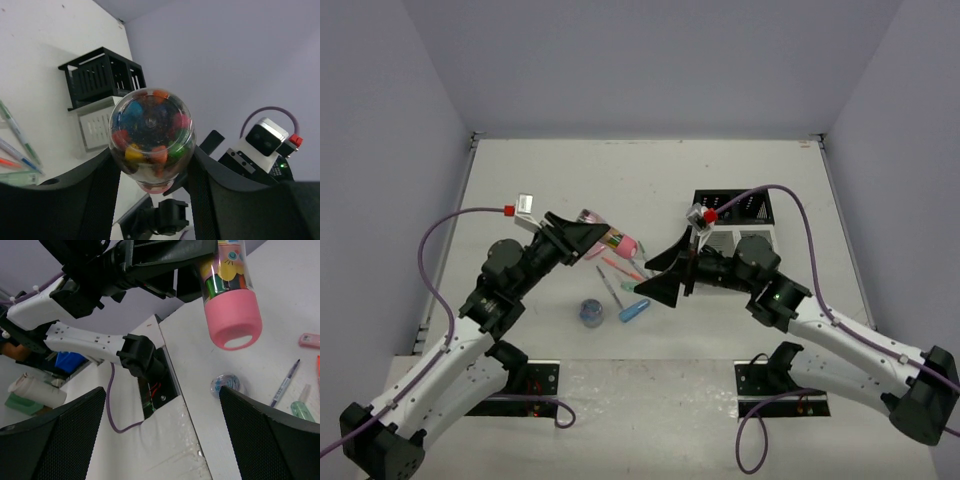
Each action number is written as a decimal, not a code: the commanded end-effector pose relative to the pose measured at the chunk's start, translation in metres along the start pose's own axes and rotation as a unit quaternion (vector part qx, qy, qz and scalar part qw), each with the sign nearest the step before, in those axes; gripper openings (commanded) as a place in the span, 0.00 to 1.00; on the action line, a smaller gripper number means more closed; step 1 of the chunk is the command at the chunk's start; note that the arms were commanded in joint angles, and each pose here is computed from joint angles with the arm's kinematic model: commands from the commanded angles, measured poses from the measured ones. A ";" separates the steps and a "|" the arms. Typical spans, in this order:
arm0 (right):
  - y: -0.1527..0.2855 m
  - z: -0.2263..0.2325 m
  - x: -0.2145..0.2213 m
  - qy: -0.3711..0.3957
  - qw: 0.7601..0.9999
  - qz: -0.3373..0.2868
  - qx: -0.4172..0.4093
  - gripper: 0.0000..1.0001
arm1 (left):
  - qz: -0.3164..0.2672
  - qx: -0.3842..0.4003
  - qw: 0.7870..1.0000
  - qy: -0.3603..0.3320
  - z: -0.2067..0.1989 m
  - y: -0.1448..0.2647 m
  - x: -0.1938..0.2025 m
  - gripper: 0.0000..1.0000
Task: Sort the stationery into containers
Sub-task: Pick up the stationery from the center of the board, then place the stationery in the storage box, then pick up the pen from the center of the board, then close the pen cap on the pen.
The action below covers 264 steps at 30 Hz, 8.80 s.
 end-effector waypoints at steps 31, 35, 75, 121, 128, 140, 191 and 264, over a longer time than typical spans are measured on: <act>-0.061 0.008 -0.072 -0.084 0.986 -0.142 -0.005 0.84 | 0.002 0.222 0.971 0.090 -0.062 0.014 0.004 0.00; -0.064 0.009 -0.068 -0.091 0.987 -0.135 -0.013 0.78 | -0.006 0.225 0.971 0.086 -0.062 0.015 0.002 0.00; 0.024 -0.068 -0.075 -0.053 0.951 -0.144 0.269 0.00 | -0.071 -0.158 0.978 -0.114 -0.005 -0.018 -0.034 1.00; 0.098 -0.213 -0.065 -0.056 0.782 0.161 0.600 0.04 | -0.095 -0.309 0.874 -0.362 0.022 0.064 -0.073 1.00; 0.091 -0.218 -0.077 -0.053 0.783 0.164 0.597 0.75 | -0.092 -0.317 0.870 -0.366 0.026 0.065 -0.073 1.00; 0.057 -0.149 -0.114 0.030 0.828 0.143 0.541 0.99 | -0.097 -0.347 0.850 -0.383 0.032 0.065 -0.079 1.00; -0.070 -0.228 0.092 -0.010 0.807 0.359 0.470 0.35 | -0.006 -0.338 0.849 -0.407 0.075 0.044 -0.051 1.00; 0.101 -0.083 -0.032 0.043 0.848 0.117 0.515 0.00 | 0.184 -0.459 0.799 -0.341 0.161 -0.172 0.056 0.36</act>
Point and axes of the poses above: each gripper's point midway between its finger pads, its own y axis back along the fingers, its own z axis along the line the jaws close on, x = y × z, the point moved 5 cm from there along y, back along the fingers, and after that the axes turned 6 degrees about y, right-handed, at the moved point
